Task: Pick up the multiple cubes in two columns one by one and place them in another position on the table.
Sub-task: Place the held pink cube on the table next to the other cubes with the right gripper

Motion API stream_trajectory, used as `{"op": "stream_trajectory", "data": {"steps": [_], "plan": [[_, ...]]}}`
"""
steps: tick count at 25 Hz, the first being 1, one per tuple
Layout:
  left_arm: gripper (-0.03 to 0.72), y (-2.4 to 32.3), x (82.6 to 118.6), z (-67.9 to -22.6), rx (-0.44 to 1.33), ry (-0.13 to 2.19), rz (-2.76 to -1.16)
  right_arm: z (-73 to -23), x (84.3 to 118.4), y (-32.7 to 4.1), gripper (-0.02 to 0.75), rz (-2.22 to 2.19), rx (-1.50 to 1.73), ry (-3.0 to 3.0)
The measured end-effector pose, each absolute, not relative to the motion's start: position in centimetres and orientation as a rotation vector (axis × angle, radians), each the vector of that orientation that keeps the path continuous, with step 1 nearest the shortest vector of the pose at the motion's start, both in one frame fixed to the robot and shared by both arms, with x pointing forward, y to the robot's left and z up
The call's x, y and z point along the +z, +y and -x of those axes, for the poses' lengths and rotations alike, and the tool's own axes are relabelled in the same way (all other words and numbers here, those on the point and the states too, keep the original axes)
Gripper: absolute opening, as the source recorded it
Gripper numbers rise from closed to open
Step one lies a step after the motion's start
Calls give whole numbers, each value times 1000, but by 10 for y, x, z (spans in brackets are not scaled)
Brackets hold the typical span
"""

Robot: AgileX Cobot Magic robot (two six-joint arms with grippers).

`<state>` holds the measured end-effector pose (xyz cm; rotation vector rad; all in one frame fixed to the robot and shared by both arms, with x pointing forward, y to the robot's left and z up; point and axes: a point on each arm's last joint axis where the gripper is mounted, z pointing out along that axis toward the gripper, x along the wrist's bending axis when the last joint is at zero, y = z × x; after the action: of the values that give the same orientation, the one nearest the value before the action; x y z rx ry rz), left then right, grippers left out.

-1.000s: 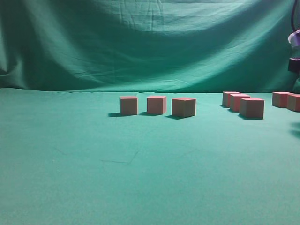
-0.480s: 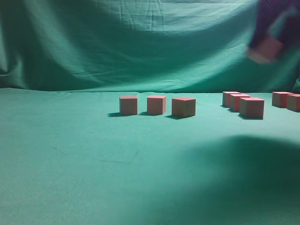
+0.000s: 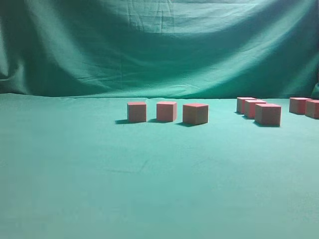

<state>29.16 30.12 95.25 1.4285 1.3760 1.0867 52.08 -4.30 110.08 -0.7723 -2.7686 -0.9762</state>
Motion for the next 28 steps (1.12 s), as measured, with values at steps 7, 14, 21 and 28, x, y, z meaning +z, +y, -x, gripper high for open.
{"op": "stream_trajectory", "data": {"steps": [7, 14, 21, 28], "plan": [[0, 301, 953, -292, 1087, 1376, -1429, -523, 1079, 9, 265, 951, -657, -2940], [0, 301, 953, -292, 1087, 1376, -1429, -546, 1056, 16, 265, 1498, -470, -2819], [0, 301, 953, -292, 1087, 1376, -1429, -557, 1027, 21, 265, 1634, -345, -2784], [0, 301, 953, -292, 1087, 1376, -1429, -555, 1007, 36, 265, 1730, -297, -2714]]}}
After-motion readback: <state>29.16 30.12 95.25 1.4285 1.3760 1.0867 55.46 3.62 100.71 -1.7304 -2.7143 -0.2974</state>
